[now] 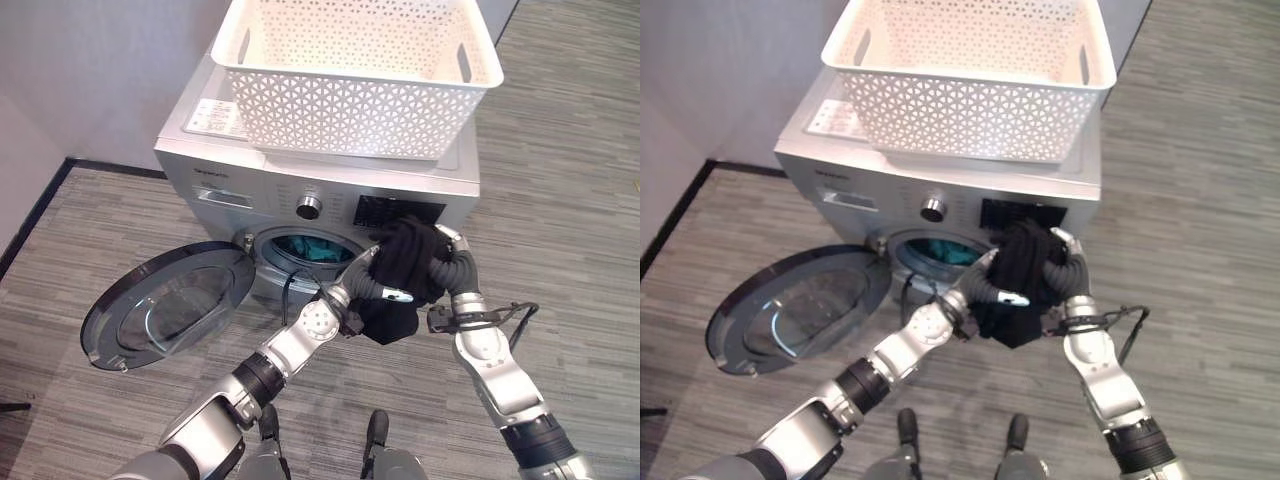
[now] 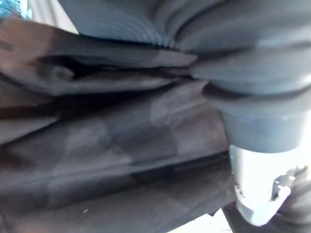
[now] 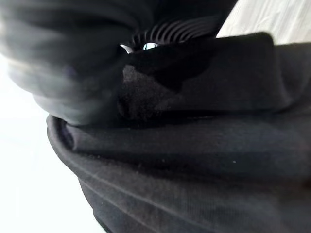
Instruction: Grab the laundry basket,head to the washer,open it,put in the laundry and shut it.
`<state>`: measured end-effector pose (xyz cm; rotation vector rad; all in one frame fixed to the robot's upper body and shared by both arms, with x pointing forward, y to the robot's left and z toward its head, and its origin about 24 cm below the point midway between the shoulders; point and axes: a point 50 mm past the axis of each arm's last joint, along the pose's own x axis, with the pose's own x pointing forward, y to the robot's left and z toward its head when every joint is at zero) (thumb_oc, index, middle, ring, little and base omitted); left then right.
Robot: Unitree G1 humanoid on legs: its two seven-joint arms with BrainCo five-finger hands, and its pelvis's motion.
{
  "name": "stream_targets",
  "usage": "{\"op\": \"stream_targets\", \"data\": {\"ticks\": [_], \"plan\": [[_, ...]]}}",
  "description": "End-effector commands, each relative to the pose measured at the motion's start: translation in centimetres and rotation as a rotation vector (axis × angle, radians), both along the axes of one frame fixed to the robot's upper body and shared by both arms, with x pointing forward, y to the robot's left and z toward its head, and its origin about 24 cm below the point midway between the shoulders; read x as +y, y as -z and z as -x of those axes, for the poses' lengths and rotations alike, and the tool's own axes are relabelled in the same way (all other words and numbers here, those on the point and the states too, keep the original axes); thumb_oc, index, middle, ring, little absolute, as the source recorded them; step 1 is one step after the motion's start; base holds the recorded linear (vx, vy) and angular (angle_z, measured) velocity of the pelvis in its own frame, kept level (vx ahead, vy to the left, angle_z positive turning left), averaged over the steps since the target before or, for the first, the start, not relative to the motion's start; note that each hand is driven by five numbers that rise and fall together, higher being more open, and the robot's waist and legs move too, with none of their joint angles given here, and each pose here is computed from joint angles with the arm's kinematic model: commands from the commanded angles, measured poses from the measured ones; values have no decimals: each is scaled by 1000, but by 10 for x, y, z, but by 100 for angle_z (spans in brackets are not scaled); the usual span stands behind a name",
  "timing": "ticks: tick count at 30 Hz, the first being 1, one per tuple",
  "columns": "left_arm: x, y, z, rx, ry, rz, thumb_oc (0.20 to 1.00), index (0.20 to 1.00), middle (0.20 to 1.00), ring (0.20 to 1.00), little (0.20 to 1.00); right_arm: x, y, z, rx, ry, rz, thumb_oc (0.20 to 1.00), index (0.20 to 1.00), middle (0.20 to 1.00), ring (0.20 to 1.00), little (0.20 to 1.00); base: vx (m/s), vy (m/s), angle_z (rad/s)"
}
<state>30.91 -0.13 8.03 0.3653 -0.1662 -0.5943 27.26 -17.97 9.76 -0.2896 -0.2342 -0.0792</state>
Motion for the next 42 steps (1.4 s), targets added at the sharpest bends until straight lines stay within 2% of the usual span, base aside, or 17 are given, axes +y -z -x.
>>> {"op": "stream_targets", "data": {"ticks": [1, 6, 7, 8, 9, 19, 21, 22, 23, 25, 33, 34, 40, 42], "plan": [[-34, -16, -6, -29, 68, 11, 1000, 1000, 1000, 1000, 1000, -10, -42, 0, -212, 41, -44, 200, 200, 200, 200, 200, 0, 0, 0], [-29, -4, -7, 3, 40, -22, 1000, 1000, 1000, 1000, 1000, -6, -43, 0, -217, 27, -52, 200, 200, 200, 200, 200, 0, 2, -5], [-29, -2, -7, 7, 39, -28, 878, 878, 878, 878, 878, -5, -43, 0, -219, 22, -59, 200, 200, 200, 200, 200, -1, 10, -15], [-27, 1, -6, 15, 32, -35, 878, 878, 878, 878, 878, -4, -43, 0, -218, 17, -64, 200, 200, 200, 200, 200, -4, 9, -13], [-26, 3, -6, 16, 27, -40, 200, 200, 200, 200, 200, -3, -43, 0, -219, 11, -68, 200, 200, 200, 200, 200, -4, 1, -11], [-7, 6, -12, -21, -89, -41, 200, 200, 200, 200, 200, 0, -41, 3, -221, -9, -83, 200, 200, 200, 200, 200, -1, 0, -1], [0, 10, -15, -14, -138, -41, 200, 200, 200, 200, 200, -1, -39, 3, -212, 8, -46, 256, 256, 256, 256, 256, 0, 0, 0], [2, 11, -15, -8, -152, -42, 200, 200, 200, 200, 200, -1, -39, 2, -209, 14, -34, 391, 391, 391, 391, 391, 0, 0, 0], [5, 12, -16, -9, -170, -46, 200, 200, 200, 200, 200, -2, -38, 2, -207, 19, -23, 492, 492, 492, 492, 492, 0, 0, 0], [11, 15, -18, 1, -205, -41, 200, 200, 200, 200, 200, -1, -36, 1, -195, 24, -16, 1000, 1000, 1000, 1000, 1000, 0, 0, 0], [33, 19, -18, 65, -246, 71, 200, 200, 200, 200, 200, -8, -15, 2, -89, 25, -23, 1000, 1000, 1000, 1000, 1000, 0, 0, 0], [47, 23, -17, 113, -292, 162, 200, 200, 200, 200, 200, -18, 1, 6, -16, 59, 16, 1000, 1000, 1000, 1000, 1000, 0, 0, 0], [77, 26, -13, 111, -355, 228, 200, 200, 200, 200, 200, -38, 34, 17, 127, 130, 72, 1000, 1000, 1000, 1000, 1000, -31, 1, 0], [95, 31, -8, 121, -403, 269, 200, 200, 200, 200, 200, -54, 60, 34, 239, 182, 91, 1000, 1000, 1000, 1000, 1000, 0, 0, 0]]}}
